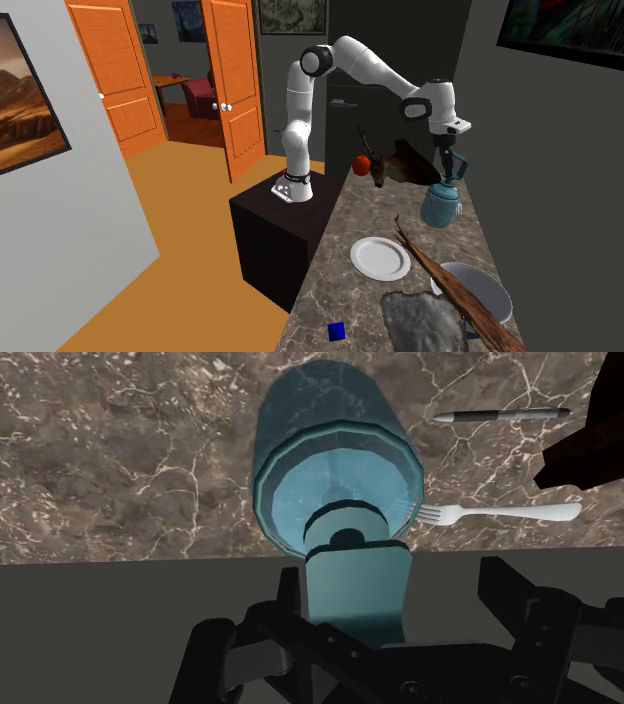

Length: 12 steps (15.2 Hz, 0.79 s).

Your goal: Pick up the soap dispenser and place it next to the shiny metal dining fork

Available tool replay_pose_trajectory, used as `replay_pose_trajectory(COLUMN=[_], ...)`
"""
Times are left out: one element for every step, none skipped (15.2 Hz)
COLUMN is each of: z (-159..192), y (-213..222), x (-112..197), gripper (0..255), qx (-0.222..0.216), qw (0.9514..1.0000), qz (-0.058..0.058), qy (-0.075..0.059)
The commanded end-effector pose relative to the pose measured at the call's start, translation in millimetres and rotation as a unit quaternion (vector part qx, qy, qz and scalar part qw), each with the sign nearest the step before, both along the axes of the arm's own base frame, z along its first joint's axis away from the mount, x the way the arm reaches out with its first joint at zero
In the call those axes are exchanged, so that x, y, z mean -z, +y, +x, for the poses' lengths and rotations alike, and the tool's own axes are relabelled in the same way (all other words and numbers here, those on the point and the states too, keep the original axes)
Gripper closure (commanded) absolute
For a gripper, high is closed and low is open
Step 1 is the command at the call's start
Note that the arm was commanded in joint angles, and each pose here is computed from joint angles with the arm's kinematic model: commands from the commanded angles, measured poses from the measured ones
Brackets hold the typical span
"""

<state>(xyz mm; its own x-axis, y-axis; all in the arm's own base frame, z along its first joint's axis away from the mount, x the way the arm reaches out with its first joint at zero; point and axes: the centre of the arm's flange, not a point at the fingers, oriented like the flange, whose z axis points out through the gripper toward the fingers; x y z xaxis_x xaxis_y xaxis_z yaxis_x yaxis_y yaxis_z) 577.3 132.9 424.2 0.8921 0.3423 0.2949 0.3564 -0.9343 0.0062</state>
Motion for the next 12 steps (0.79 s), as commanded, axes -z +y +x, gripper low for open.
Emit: replay_pose_trajectory(z=[0,-4,-7,-11,-14,-14,-14,-14,-14,-14,-14,-14], y=[0,-1,-3,-4,-5,-5,-5,-5,-5,-5,-5,-5], x=[0,-13,-26,-38,-48,-48,-48,-48,-48,-48,-48,-48], gripper=[0,0,0,0,0,0,0,0,0,0,0,0], qx=[0.000,0.000,0.000,0.000,0.000,0.000,0.000,0.000,0.000,0.000,0.000,0.000], qw=[1.0000,1.0000,1.0000,1.0000,1.0000,1.0000,1.0000,1.0000,1.0000,1.0000,1.0000,1.0000], qz=[0.000,0.000,0.000,0.000,0.000,0.000,0.000,0.000,0.000,0.000,0.000,0.000], qy=[0.000,0.000,0.000,0.000,0.000,0.000,0.000,0.000,0.000,0.000,0.000,0.000])
